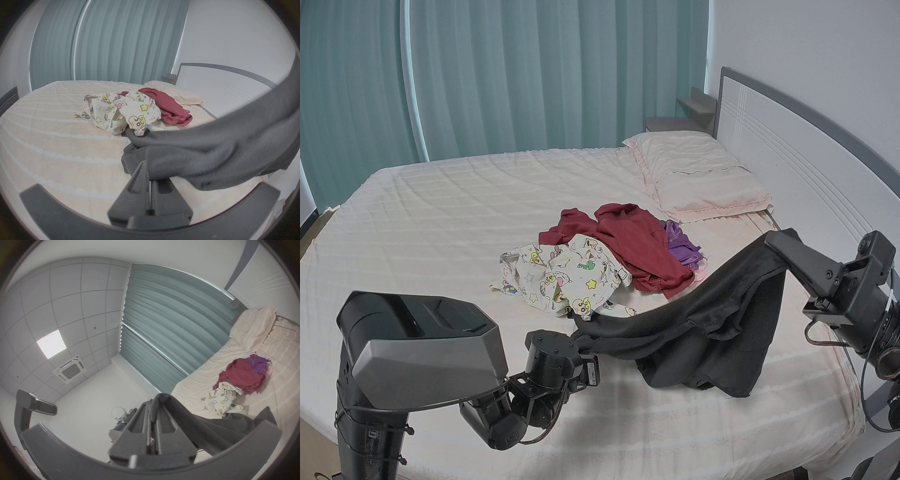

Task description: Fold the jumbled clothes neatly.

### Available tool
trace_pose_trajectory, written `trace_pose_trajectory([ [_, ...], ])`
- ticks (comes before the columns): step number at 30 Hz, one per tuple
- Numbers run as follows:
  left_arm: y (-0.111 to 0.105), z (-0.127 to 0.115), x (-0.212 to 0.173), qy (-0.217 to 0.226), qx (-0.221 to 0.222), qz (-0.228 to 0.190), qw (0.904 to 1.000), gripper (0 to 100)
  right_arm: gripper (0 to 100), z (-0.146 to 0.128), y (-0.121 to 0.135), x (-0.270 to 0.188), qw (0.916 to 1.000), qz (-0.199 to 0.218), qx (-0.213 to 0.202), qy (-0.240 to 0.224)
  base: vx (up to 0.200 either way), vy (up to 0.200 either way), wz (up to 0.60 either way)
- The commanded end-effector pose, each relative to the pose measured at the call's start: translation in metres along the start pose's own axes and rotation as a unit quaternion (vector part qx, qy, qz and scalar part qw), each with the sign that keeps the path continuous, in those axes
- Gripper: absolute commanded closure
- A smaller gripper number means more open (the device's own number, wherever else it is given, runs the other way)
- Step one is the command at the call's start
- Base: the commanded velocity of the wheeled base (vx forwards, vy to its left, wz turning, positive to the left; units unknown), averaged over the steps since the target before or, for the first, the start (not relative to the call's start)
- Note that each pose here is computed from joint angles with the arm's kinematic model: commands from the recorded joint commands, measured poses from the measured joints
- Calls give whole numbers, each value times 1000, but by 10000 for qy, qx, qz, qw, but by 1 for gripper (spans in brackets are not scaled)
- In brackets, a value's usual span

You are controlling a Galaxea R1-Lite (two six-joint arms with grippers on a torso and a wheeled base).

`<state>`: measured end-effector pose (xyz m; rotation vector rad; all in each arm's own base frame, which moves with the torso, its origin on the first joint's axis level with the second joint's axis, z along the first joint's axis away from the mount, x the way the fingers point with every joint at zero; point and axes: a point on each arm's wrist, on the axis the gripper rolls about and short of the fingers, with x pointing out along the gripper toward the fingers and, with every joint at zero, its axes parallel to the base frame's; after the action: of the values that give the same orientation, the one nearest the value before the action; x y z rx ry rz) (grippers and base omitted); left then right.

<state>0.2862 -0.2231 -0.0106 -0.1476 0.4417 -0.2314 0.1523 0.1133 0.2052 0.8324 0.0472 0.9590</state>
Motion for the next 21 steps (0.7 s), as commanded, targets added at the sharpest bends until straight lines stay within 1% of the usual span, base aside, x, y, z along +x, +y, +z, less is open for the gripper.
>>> trace_pose_trajectory([
  [1, -6, 21, -15, -326, -136, -164, 9992, 100, 100, -15, -30, 7, 9976, -612, 140, 303, 0, 0, 0],
  [5, -5, 46, -43, -591, -337, -294, 9973, 100, 100, -32, -53, 13, 9924, -1034, 239, 616, 0, 0, 0],
  [8, -6, 68, -65, -888, -631, -452, 9930, 100, 100, -43, -66, 17, 9880, -1256, 268, 861, 0, 0, 0],
  [9, -7, 75, -72, -981, -667, -508, 9916, 100, 100, -47, -70, 18, 9863, -1331, 290, 931, 0, 0, 0],
  [13, -11, 86, -103, -1160, -716, -762, 9877, 100, 100, -64, -83, 21, 9796, -1551, 366, 1226, 0, 0, 0],
  [15, -10, 88, -116, -1186, -709, -844, 9868, 100, 100, -70, -83, 22, 9778, -1630, 356, 1265, 0, 0, 0],
  [17, -11, 94, -126, -1301, -747, -943, 9842, 100, 100, -73, -78, 26, 9796, -1590, 290, 1197, 0, 0, 0],
  [19, -12, 103, -134, -1475, -789, -996, 9809, 100, 100, -69, -67, 33, 9859, -1373, 52, 952, 0, 0, 0],
  [20, -11, 107, -136, -1573, -799, -991, 9793, 100, 100, -59, -56, 39, 9917, -1130, -155, 590, 0, 0, 0],
  [21, -10, 112, -139, -1667, -791, -956, 9782, 100, 100, -49, -47, 41, 9951, -921, -278, 240, 0, 0, 0],
])
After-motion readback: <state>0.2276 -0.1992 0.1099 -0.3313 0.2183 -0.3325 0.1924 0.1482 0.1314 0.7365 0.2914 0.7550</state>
